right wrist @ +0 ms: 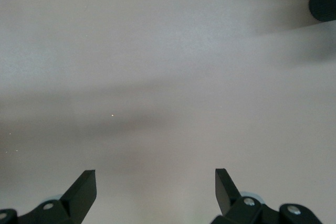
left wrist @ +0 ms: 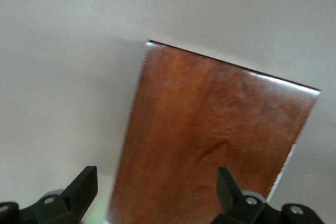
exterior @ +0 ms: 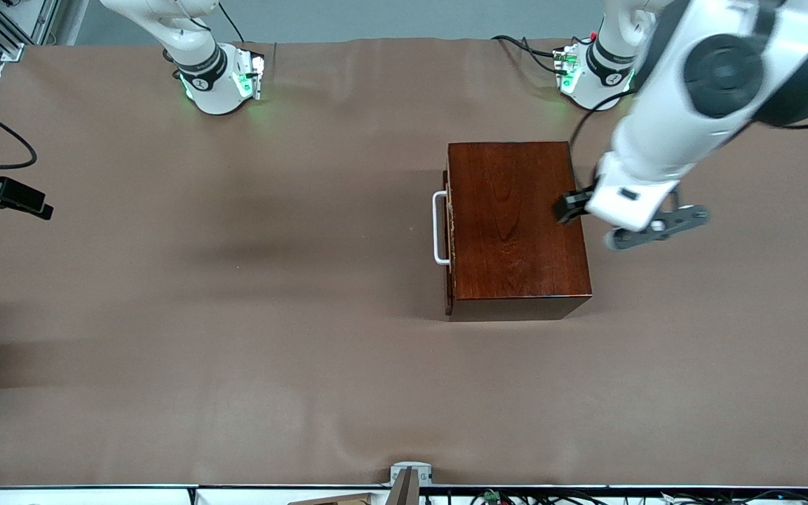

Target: Open drawer, take yellow block, close drawer

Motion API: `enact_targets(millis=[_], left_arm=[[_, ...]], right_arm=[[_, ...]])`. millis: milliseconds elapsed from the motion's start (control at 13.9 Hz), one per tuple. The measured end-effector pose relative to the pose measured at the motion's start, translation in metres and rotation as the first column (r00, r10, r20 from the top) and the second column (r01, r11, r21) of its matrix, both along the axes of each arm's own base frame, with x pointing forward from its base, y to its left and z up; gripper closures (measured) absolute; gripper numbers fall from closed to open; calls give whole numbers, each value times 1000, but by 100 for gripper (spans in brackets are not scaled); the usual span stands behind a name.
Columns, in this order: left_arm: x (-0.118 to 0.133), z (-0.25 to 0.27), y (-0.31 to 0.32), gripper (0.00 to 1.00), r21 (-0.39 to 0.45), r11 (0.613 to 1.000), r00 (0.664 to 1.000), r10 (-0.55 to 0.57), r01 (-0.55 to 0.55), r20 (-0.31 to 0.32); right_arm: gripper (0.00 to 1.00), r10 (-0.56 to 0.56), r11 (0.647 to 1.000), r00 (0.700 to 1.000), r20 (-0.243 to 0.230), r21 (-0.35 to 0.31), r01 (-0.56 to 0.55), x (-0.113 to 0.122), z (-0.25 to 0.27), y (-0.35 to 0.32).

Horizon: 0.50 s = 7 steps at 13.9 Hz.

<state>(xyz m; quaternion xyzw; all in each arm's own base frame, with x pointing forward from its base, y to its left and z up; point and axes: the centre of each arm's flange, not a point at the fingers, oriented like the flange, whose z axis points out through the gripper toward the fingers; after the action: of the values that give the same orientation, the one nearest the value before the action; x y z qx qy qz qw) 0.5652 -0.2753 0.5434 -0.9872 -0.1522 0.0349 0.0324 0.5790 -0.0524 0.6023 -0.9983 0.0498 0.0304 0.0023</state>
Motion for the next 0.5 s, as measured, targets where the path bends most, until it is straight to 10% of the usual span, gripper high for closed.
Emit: enact_targets(millis=[504], left_arm=[[-29,-59,-169,0,-33,998,984,59,-54,166]], right_arm=[[0,1,1000,1000,0,0,-1,0,0,1]])
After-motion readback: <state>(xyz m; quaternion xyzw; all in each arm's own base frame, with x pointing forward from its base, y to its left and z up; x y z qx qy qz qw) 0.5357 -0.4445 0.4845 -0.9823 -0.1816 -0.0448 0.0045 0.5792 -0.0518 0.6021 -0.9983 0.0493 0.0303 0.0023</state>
